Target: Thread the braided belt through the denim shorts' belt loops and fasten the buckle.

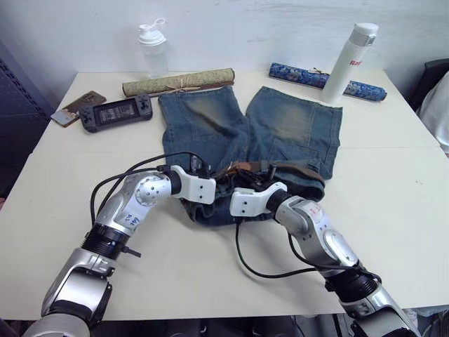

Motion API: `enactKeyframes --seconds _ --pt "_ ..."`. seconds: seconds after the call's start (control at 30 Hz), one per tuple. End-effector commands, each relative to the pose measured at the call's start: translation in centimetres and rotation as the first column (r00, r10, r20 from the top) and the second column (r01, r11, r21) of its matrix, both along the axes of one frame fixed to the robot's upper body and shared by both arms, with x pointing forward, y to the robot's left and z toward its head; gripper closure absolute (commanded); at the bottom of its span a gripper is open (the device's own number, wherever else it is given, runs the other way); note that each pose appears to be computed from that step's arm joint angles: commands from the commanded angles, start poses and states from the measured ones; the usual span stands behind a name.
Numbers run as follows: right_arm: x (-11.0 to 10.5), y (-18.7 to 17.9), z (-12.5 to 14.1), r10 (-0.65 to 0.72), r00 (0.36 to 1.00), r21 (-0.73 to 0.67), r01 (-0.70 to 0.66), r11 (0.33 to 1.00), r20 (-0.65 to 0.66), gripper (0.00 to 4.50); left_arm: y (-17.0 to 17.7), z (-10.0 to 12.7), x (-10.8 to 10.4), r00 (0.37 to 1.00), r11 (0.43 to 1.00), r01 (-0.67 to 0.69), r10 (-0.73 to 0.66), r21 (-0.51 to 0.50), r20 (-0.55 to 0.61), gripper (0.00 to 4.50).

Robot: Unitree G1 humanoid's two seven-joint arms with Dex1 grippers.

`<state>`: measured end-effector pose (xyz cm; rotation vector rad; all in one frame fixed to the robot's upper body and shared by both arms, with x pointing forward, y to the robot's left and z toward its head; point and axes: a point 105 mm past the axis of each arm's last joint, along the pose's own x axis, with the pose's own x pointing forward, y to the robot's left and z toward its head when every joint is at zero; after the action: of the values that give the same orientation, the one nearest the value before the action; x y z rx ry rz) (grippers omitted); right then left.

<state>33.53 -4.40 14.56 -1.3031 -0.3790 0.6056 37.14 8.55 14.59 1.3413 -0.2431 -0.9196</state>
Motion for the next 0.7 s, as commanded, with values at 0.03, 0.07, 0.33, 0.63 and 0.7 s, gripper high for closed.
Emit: enactKeyframes --seconds 0.03,0.07,0.33,0.63,0.7 --pt "-2.7 4.0 1.6 0.181 0.982 0.042 -0.183 0.982 0.054 4.43 -4.2 2.7 -0.4 0.99 0.989 0.114 -0.106 -0.09 0.093 4.5" --pt "-2.7 4.0 1.5 0.183 0.982 0.042 -0.185 0.982 0.053 4.43 -4.4 2.9 -0.3 0.989 0.988 0.118 -0.108 -0.1 0.099 4.5" --pt "-2.8 4.0 1.0 0.188 0.982 0.064 -0.188 0.98 0.006 4.44 -5.1 5.5 -1.0 0.97 0.933 0.208 -0.16 -0.294 0.181 4.5" --pt "-3.0 4.1 0.9 0.195 0.981 0.071 -0.194 0.978 0.001 4.44 -3.9 3.9 -0.5 0.977 0.945 0.185 -0.147 -0.271 0.155 4.5" --pt "-2.9 3.8 0.7 0.173 0.985 0.093 -0.17 0.981 -0.026 4.44 -4.1 2.9 -0.5 0.985 0.947 0.166 -0.144 -0.276 0.099 4.5"
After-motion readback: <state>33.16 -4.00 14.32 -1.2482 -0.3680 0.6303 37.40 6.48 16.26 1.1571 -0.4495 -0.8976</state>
